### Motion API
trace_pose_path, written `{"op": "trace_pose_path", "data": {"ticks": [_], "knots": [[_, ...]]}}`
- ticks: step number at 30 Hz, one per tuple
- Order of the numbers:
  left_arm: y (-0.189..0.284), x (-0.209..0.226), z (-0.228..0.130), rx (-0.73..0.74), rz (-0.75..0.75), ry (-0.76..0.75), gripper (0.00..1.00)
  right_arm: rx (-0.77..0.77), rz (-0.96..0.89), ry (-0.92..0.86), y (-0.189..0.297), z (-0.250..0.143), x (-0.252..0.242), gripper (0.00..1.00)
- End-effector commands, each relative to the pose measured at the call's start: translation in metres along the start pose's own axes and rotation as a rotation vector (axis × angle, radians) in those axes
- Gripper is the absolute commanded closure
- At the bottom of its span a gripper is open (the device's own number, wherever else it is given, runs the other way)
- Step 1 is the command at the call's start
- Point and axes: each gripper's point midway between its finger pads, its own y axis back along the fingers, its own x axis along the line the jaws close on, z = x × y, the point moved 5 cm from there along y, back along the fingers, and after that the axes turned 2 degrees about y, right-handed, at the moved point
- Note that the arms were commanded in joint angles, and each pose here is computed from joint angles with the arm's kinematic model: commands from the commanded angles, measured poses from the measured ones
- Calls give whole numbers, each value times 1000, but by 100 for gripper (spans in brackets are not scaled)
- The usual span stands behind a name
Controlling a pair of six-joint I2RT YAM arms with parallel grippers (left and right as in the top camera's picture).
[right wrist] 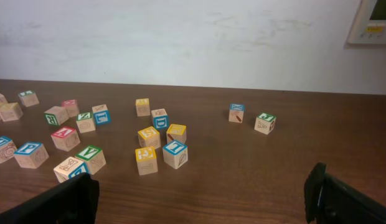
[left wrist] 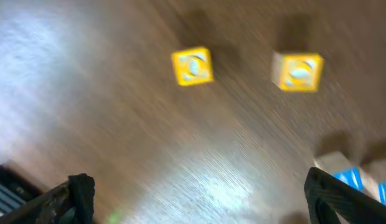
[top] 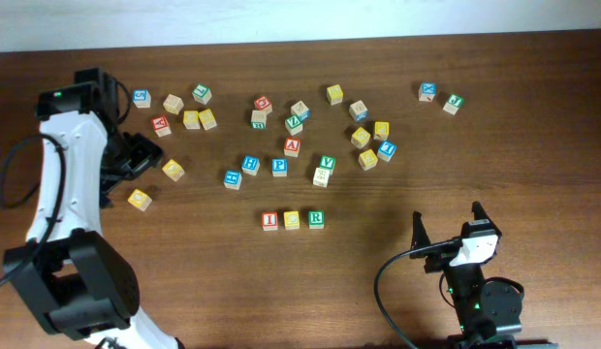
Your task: Spell out ICRA
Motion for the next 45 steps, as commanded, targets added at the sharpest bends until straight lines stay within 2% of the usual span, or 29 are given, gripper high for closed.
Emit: {"op": "trace_pose_path", "data": {"ticks": [1,4,10,20,36,38,40,42,43,45], "knots": [[5,-22,-20,18,-45,-140,1,4,-16,6,0,-3,-2,2],[3,-45,-38,-1,-60,-254,1,4,-16,6,0,-3,-2,2],[-7,-72,-65,-48,-37,-372,1,4,-16,6,0,-3,-2,2],[-12,-49,-29,-83,-26,-253,1,4,-16,6,0,-3,-2,2],[-12,-49,-28,-83,-26,-252,1,4,-16,6,0,-3,-2,2],[-12,-49,-28,-83,-26,-252,1,-8,54,-16,0,0,6,2],[-12,-49,-28,-83,-26,-251,1,-60,374,-106,9,13,43,2],[-12,-49,-28,-83,-26,-252,1,-134,597,-100,23,30,67,2],[-12,-49,-28,-83,-26,-251,1,-184,671,-73,30,39,74,2],[-12,-49,-28,-83,-26,-252,1,-312,681,-139,39,68,72,2]]}}
